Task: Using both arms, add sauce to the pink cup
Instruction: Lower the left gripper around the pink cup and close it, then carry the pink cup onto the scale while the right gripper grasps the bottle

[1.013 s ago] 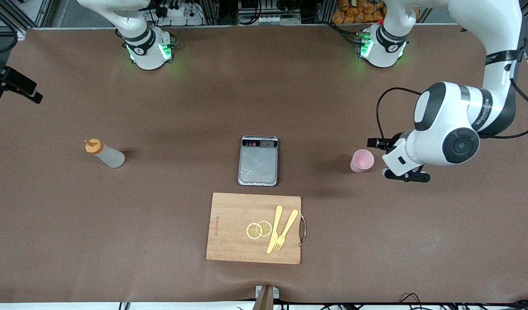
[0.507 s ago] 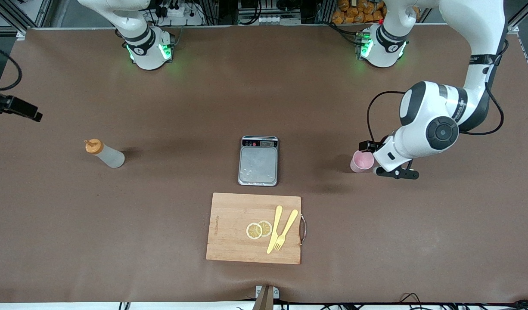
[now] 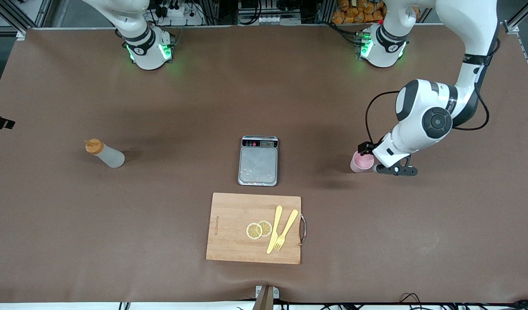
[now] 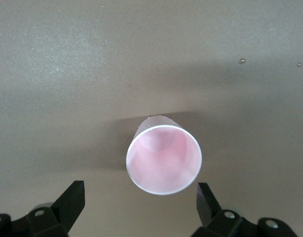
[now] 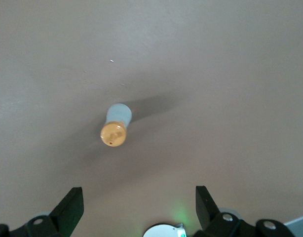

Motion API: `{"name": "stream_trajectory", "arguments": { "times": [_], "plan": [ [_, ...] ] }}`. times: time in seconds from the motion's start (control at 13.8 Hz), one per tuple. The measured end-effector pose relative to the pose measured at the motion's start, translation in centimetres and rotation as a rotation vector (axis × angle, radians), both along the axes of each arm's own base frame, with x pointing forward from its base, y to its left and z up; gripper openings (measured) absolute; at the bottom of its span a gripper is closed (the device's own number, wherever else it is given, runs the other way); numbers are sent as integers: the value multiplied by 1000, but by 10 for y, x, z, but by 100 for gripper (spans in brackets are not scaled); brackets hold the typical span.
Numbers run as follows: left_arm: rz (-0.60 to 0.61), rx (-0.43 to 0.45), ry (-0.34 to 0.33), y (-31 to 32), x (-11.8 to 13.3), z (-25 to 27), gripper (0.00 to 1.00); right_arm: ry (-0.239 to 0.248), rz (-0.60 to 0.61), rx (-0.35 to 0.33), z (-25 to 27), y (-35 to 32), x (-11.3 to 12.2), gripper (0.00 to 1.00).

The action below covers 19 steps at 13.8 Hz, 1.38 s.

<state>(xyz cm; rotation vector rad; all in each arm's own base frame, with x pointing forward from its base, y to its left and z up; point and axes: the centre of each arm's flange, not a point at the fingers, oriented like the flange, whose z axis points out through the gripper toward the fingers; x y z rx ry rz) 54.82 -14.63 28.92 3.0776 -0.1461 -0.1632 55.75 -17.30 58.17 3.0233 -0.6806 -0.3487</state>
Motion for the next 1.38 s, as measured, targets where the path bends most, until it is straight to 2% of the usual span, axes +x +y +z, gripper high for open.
{"name": "stream_trajectory", "arguments": {
  "times": [0.22,0.36,0.65,0.8,1.09,1.16,1.23,1.38],
  "plan": [
    [11,0,-3,8,-2,-15,100,52,-104,13,-23,-49,-11,100],
    [9,1,10,7,-2,-28,100,107,-179,34,-53,-72,-12,100],
    [-6,13,57,1,-4,-66,100,162,-359,169,-108,-100,-9,100],
    [-8,14,64,1,-2,-71,100,185,-432,213,-128,-115,-11,100],
    [-8,14,70,0,2,-78,100,241,-560,224,-155,-118,-7,100],
    [-8,14,73,-1,3,-81,96,258,-590,236,-165,-118,-5,100],
    [-16,17,74,-1,4,-84,86,275,-617,260,-177,-118,-3,100],
    [-51,41,67,-1,8,-86,62,310,-665,314,-206,-127,-2,100]
  ]
}}
